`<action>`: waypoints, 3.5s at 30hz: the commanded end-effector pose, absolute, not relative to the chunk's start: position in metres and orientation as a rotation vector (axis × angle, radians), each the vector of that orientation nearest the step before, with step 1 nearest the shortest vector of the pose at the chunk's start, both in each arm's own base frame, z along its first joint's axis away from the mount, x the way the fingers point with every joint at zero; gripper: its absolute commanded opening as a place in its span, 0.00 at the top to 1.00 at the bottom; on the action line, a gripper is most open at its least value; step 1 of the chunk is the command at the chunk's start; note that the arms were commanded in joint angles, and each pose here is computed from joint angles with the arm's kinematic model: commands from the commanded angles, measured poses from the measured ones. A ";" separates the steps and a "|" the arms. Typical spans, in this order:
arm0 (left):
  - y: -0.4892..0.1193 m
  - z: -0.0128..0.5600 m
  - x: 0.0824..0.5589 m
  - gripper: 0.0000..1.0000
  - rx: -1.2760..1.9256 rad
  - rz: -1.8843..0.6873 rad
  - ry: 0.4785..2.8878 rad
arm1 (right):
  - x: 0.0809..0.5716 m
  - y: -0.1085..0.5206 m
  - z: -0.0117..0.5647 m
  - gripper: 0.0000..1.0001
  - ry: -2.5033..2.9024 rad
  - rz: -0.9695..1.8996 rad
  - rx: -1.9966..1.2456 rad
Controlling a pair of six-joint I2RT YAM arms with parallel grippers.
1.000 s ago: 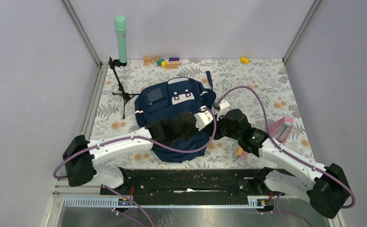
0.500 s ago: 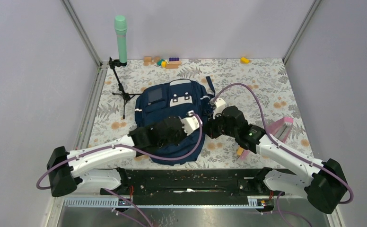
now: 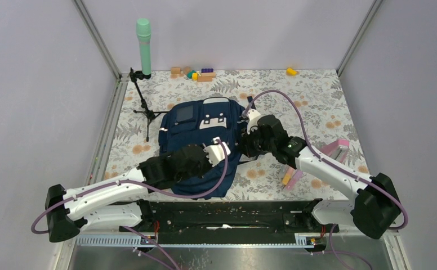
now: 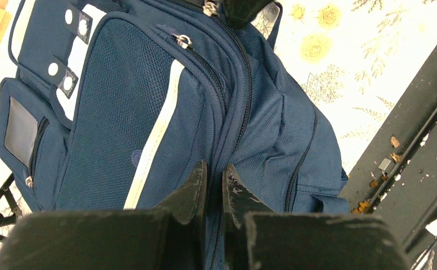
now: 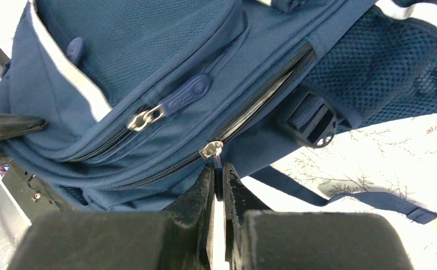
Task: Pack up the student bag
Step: Zip the student bag at the center of the board, then unzip the student bag at the center of the board.
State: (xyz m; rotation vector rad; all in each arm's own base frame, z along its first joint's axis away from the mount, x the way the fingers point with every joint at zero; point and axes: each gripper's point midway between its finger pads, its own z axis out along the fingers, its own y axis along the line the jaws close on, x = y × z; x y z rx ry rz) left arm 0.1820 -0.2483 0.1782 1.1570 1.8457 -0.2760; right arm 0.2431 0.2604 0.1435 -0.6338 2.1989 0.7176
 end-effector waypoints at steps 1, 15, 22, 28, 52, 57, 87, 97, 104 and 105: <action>-0.220 0.180 0.179 1.00 1.147 -0.187 1.874 | 0.285 0.228 0.144 1.00 2.220 0.532 -0.562; -0.224 0.177 0.175 1.00 1.171 -0.190 1.866 | 0.341 0.226 0.135 1.00 2.259 0.466 -0.563; -0.223 0.176 0.175 1.00 1.174 -0.181 1.863 | 0.358 0.221 0.127 1.00 2.275 0.436 -0.560; -0.224 0.175 0.174 1.00 1.175 -0.185 1.867 | 0.355 0.220 0.130 1.00 2.273 0.460 -0.553; -0.246 0.251 0.160 0.01 0.866 -0.800 1.990 | 0.261 0.249 0.200 0.27 1.791 0.886 -0.911; -0.223 0.250 0.201 0.01 0.591 -0.811 2.090 | 0.248 0.270 0.188 0.25 1.669 0.966 -1.057; -0.126 0.108 0.345 0.09 -0.064 -0.648 2.539 | 0.244 0.321 0.139 0.27 1.415 0.713 -1.332; -0.162 0.121 0.358 0.11 0.069 -0.641 2.494 | 0.233 0.315 0.123 0.69 1.515 0.701 -1.307; -0.152 0.132 0.350 0.05 0.074 -0.581 2.474 | 0.221 0.301 0.120 1.00 1.574 0.722 -1.232; -0.151 0.133 0.347 0.05 0.073 -0.577 2.476 | 0.219 0.300 0.121 1.00 1.581 0.731 -1.221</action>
